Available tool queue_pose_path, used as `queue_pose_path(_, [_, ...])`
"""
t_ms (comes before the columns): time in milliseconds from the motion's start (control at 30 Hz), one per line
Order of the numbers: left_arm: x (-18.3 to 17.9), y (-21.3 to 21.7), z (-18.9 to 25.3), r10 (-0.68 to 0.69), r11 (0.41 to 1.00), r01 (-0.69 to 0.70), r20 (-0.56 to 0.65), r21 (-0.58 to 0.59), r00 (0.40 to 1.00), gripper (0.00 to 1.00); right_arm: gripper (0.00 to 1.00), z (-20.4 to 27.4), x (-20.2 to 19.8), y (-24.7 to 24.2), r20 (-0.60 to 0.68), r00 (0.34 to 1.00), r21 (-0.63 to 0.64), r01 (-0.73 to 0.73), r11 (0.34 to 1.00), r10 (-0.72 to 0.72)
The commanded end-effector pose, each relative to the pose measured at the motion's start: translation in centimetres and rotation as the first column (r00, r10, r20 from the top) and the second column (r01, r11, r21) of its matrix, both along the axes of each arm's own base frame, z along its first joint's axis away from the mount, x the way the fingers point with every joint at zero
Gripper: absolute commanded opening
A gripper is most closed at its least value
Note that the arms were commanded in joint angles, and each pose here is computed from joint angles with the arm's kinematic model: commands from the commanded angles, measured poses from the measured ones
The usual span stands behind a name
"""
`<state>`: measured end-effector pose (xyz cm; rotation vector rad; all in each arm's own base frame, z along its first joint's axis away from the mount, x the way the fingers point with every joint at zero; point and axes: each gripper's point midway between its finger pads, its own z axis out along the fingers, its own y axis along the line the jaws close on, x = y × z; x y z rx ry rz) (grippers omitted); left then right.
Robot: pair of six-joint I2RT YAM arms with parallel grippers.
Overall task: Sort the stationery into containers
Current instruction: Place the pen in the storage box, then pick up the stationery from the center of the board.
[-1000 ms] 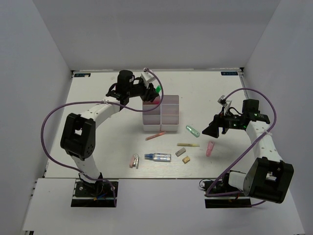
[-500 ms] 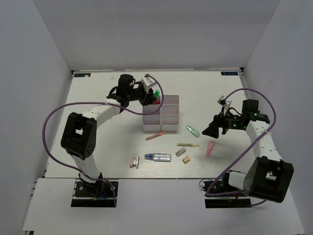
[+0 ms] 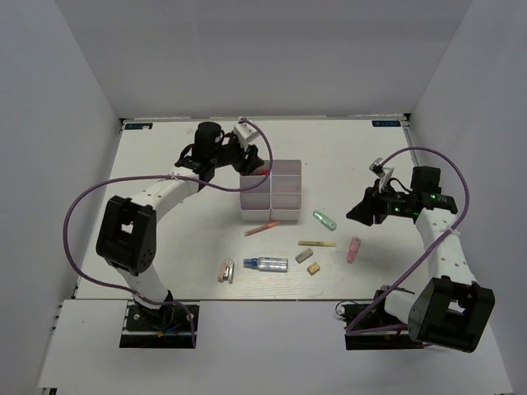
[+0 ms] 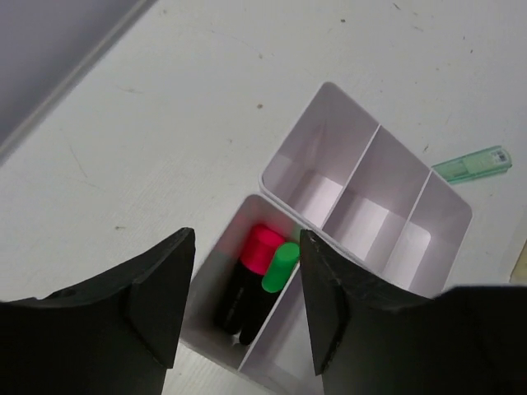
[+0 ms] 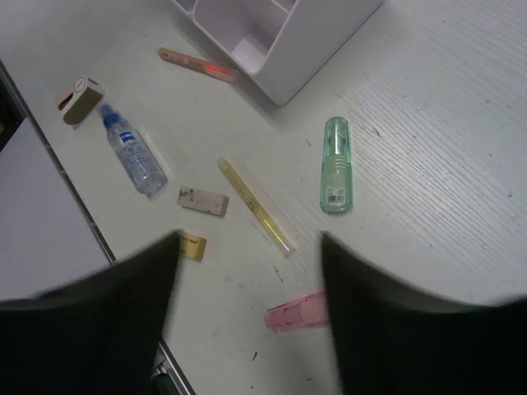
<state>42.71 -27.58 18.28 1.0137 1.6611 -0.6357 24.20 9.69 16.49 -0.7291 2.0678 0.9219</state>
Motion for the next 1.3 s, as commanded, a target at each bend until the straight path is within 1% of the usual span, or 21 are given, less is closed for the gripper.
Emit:
queue_pose_path(0, [-0.6,0.2,9.2,0.062,0.992,-0.047,0.13,-0.114,0.99,0.63,0.33,0.4,1.0,-0.7,0.034,0.999,-0.029,0.04,0.999,-0.039])
queue_pose_path(33, [-1.3,0.4,10.5,0.093,0.983,-0.079,0.077,-0.164,0.993,0.4,0.0,-0.5,1.3,-1.2,0.007,0.998,-0.066,0.063,0.996,-0.063])
queue_pose_path(67, [-1.5,1.3,12.7,0.151,0.973,-0.132,0.086,-0.188,0.985,0.27,0.0,-0.3,2.1,-1.5,0.025,0.997,-0.086,0.081,0.993,-0.079])
queue_pose_path(100, [-2.5,1.8,11.3,0.175,0.972,-0.175,-0.013,-0.156,0.985,0.19,0.0,-0.5,2.4,-1.7,0.028,0.997,-0.1,0.08,0.992,-0.077])
queue_pose_path(133, [-3.5,1.9,11.5,0.204,0.956,-0.223,-0.113,-0.193,0.973,0.14,0.0,-1.5,2.8,-1.9,-0.005,0.997,-0.12,0.078,0.99,-0.079])
queue_pose_path(167, [-4.6,3.1,13.1,0.255,0.938,-0.276,-0.12,-0.209,0.959,0.14,0.14,-2.1,2.6,-1.9,-0.024,0.998,-0.141,0.053,0.989,-0.057])
queue_pose_path(200, [-5.8,3.9,11.3,0.281,0.934,-0.316,-0.205,-0.167,0.938,0.15,0.35,-1.9,3.2,-1.9,0.001,1.0,-0.167,0.024,0.986,-0.025])
queue_pose_path(233, [-7.4,4.5,9.1,0.314,0.919,-0.372,-0.332,-0.127,0.889,0.36,0.58,-3.9,3.4,-1.8,-0.073,0.997,-0.192,-0.014,0.981,-0.001])
queue_pose_path(267, [-8.6,5.6,10.4,0.352,0.895,-0.421,-0.347,-0.146,0.869,0.5,0.68,-4.3,2.8,-1.9,-0.096,0.994,-0.221,-0.065,0.973,0.045])
queue_pose_path(300, [-10.2,6.8,7.1,0.397,0.886,-0.461,-0.422,-0.056,0.815,0.62,0.75,-5.4,2.8,-1.6,-0.132,0.989,-0.251,-0.102,0.963,0.07])
queue_pose_path(333, [-11.7,8.2,6.2,0.442,0.868,-0.497,-0.449,-0.006,0.777,0.71,0.84,-6.7,2.7,-1.5,-0.15,0.985,-0.299,-0.131,0.945,0.089])
queue_pose_path(367, [-13.2,9.3,5.6,0.474,0.852,-0.522,-0.468,0.03,0.746,0.75,0.88,-7.2,3.1,-1.1,-0.13,0.985,-0.327,-0.147,0.934,0.11])
queue_pose_path(400, [-14.6,10.5,2.8,0.501,0.842,-0.531,-0.499,0.094,0.707,0.77,0.9,-8.2,3.7,-2.0,-0.11,0.99,-0.387,-0.12,0.914,0.084])
queue_pose_path(467, [-16.4,12.7,1.4,0.552,0.809,-0.571,-0.519,0.142,0.653,0.8,0.9,-9.5,3.9,-1.3,-0.111,0.99,-0.478,-0.13,0.869,0.087])
queue_pose_path(567, [-19.2,16.0,-3.2,0.63,0.752,-0.616,-0.532,0.236,0.566,0.83,0.87,-10.2,4.9,-0.2,-0.122,0.988,-0.514,-0.141,0.846,0.091])
queue_pose_path(600, [-19.8,16.5,-3.0,0.633,0.748,-0.627,-0.523,0.22,0.571,0.83,0.85,-10.2,5.2,0.1,-0.116,0.988,-0.522,-0.146,0.841,0.1])
queue_pose_path(633, [-20.1,17.2,-4.3,0.659,0.725,-0.643,-0.516,0.245,0.547,0.85,0.84,-10.3,5.3,0.7,-0.112,0.988,-0.53,-0.153,0.834,0.11])
queue_pose_path(700, [-20.2,17.5,-4.6,0.661,0.72,-0.664,-0.492,0.202,0.567,0.88,0.83,-11.2,5.6,1.3,-0.107,0.986,-0.573,-0.168,0.802,0.131])
queue_pose_path(800, [-20.5,17.9,-5.3,0.674,0.703,-0.687,-0.478,0.181,0.563,0.91,0.81,-12.3,5.8,1.8,-0.118,0.983,-0.613,-0.182,0.769,0.139])
queue_pose_path(1033, [-20.9,18.4,-6.5,0.682,0.699,-0.693,-0.456,0.175,0.572,0.91,0.78,-13.9,6.4,2.9,-0.076,0.99,-0.641,-0.138,0.755,0.116])
queue_pose_path(1267, [-21.0,18.6,-6.7,0.686,0.696,-0.698,-0.445,0.169,0.576,0.92,0.68,-15.8,5.7,2.9,-0.099,0.99,-0.672,-0.144,0.727,0.104])
